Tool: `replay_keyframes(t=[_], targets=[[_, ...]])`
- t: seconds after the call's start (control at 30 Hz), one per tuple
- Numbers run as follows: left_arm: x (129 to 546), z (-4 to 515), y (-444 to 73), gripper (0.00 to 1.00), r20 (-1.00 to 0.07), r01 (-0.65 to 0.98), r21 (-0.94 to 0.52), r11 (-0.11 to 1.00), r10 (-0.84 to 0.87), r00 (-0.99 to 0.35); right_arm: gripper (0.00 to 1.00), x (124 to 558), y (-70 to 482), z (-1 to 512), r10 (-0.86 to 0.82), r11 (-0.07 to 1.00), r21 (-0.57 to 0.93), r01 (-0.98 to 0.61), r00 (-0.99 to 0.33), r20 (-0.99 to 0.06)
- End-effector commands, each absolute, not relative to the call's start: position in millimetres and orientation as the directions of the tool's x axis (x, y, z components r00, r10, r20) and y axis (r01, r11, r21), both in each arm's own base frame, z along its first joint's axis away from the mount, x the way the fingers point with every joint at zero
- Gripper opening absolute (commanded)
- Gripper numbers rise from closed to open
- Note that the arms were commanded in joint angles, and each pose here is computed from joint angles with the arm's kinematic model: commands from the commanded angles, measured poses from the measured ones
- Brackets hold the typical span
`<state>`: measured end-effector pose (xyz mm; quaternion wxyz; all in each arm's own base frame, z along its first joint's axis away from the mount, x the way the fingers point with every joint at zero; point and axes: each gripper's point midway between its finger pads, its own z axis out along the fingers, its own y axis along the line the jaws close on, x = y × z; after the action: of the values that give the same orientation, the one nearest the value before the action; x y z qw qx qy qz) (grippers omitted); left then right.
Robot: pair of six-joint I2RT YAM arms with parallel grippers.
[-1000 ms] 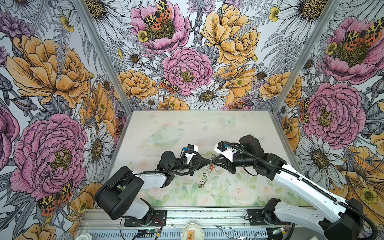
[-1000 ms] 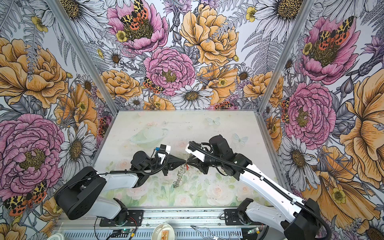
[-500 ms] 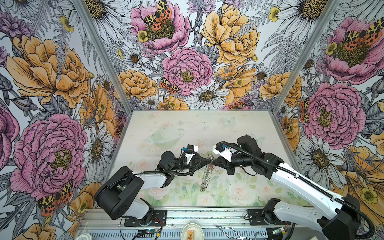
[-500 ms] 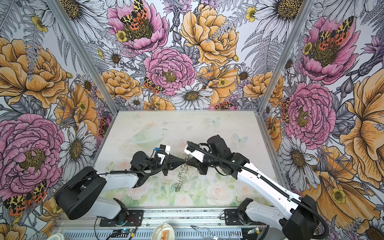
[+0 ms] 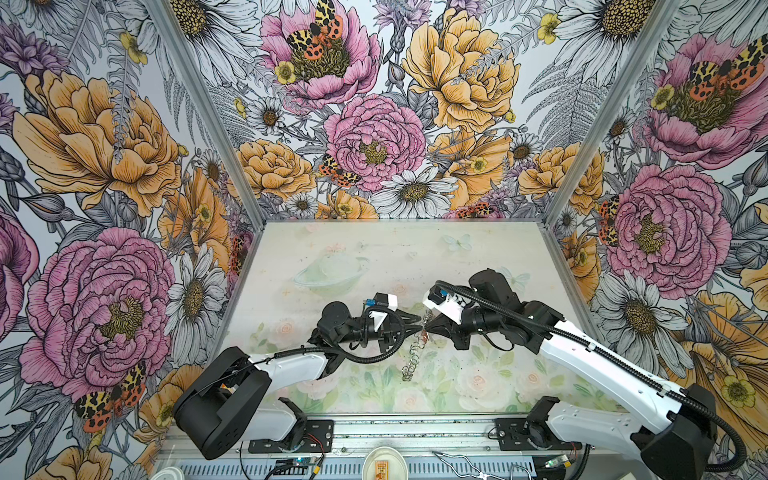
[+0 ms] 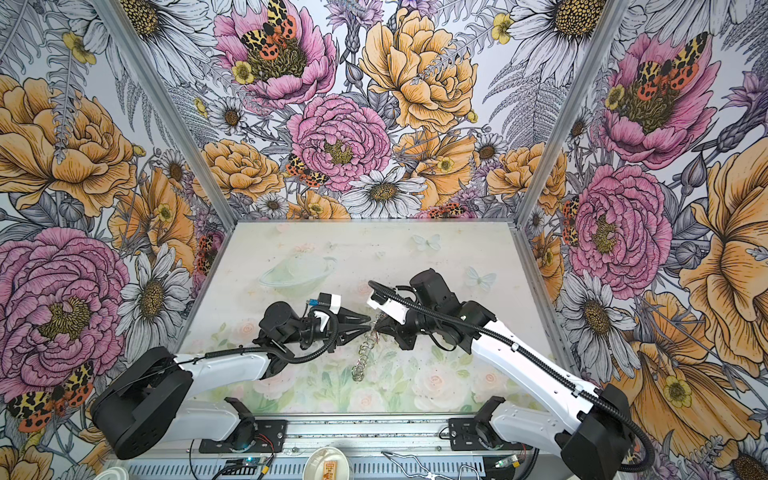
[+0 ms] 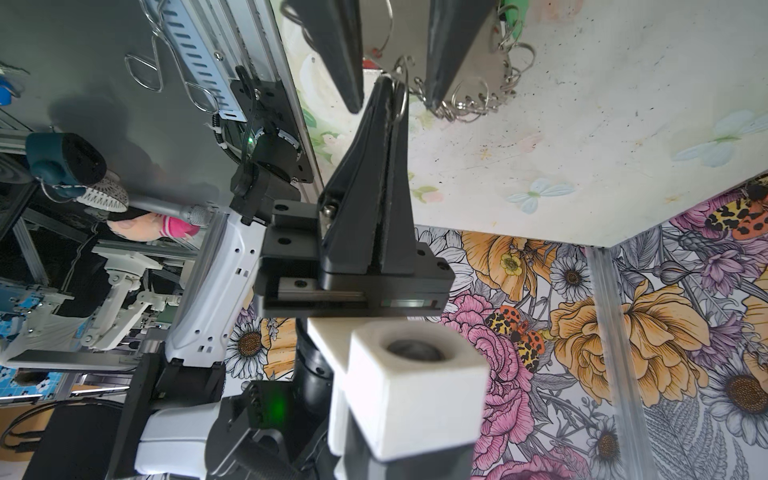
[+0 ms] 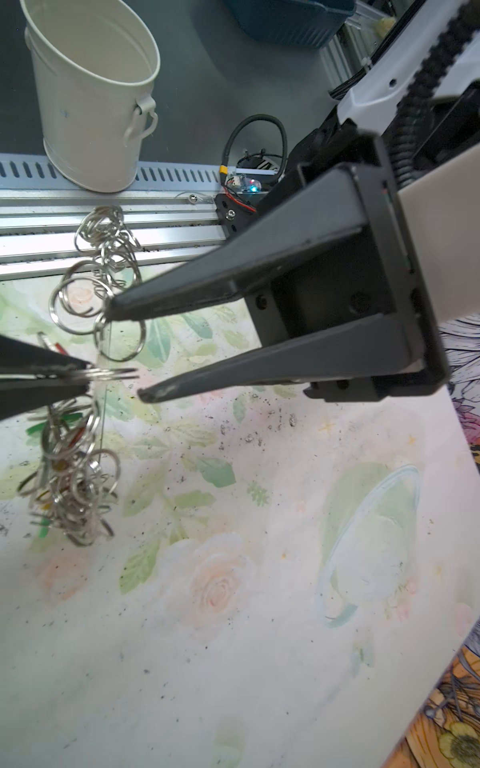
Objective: Put the keys on the keyring
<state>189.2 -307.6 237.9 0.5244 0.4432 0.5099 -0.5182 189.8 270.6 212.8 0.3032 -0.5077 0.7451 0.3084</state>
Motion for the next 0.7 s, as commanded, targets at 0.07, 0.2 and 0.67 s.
replay_keyframes(t=[0.07,0.2,0.67], targets=[[197.5,222.1,-303.2,0.31,-0.999,0.99,-0.044,0.136,-0.025,-0.041,0.0,193.0,265.4,214.3,-0.666,0.305,0.119,-0.945,-0.301,-0.682],[199.8,214.8,-304.0,0.32,-0.999,0.989,-0.05,0.142,-0.003,-0.05,0.0,193.1,267.6,220.6,-0.69,0.291,0.116,-0.95,-0.292,-0.662],[206.3,205.0,-304.9,0.36,-0.997,0.985,-0.066,0.158,0.023,-0.071,0.0,196.8,273.0,214.5,-0.803,0.264,0.093,-0.96,-0.272,-0.531]])
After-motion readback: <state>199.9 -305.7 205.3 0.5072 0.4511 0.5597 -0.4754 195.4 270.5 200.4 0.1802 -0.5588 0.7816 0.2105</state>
